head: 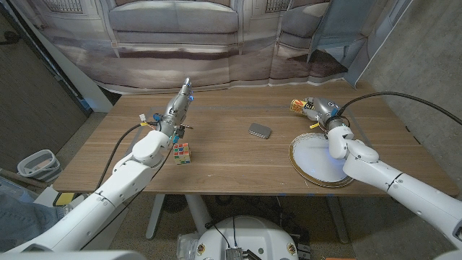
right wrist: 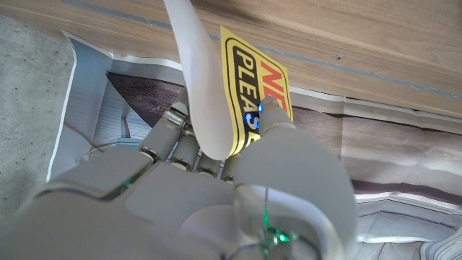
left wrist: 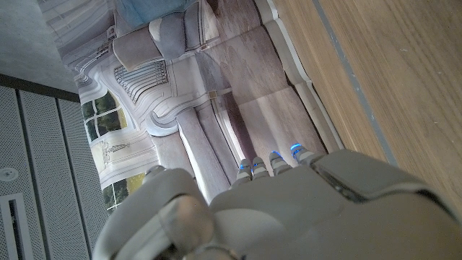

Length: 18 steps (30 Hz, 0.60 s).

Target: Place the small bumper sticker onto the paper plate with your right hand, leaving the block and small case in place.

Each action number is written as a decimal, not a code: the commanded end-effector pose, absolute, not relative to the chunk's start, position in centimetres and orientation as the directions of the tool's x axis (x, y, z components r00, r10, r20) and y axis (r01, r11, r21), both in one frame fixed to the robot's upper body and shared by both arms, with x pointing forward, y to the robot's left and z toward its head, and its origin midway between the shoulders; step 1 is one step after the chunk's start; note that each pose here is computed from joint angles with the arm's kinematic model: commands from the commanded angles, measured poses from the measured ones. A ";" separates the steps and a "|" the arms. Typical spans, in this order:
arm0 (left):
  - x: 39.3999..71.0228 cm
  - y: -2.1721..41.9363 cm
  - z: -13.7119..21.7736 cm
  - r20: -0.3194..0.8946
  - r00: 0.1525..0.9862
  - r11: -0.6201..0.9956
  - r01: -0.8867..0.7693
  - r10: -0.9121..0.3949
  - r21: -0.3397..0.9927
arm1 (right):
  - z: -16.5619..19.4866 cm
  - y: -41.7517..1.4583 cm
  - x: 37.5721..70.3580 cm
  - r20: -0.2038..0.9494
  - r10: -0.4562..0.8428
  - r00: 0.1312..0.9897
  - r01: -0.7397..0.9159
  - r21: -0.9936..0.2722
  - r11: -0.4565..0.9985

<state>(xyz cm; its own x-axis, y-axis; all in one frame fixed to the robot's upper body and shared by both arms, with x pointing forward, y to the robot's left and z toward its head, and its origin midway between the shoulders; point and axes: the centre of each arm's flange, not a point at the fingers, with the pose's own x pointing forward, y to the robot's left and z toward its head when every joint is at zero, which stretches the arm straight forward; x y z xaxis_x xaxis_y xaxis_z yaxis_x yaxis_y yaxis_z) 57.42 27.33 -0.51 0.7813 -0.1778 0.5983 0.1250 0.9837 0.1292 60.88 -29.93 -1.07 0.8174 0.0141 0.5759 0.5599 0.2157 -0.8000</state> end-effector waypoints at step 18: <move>57.3 26.8 -0.5 0.595 0.781 0.982 0.131 -0.189 0.139 | -1.2 -30.1 57.4 0.615 0.083 0.784 0.587 -0.778 0.224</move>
<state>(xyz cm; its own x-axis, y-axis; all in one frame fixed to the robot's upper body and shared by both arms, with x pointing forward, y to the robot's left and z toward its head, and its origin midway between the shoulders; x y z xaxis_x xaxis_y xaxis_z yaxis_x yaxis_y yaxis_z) 57.42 26.95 -0.62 0.7831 -0.1852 0.5937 0.1294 0.9823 0.1357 58.70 -30.04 -1.05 0.7943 0.0532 0.6052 0.5838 0.2087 -0.7846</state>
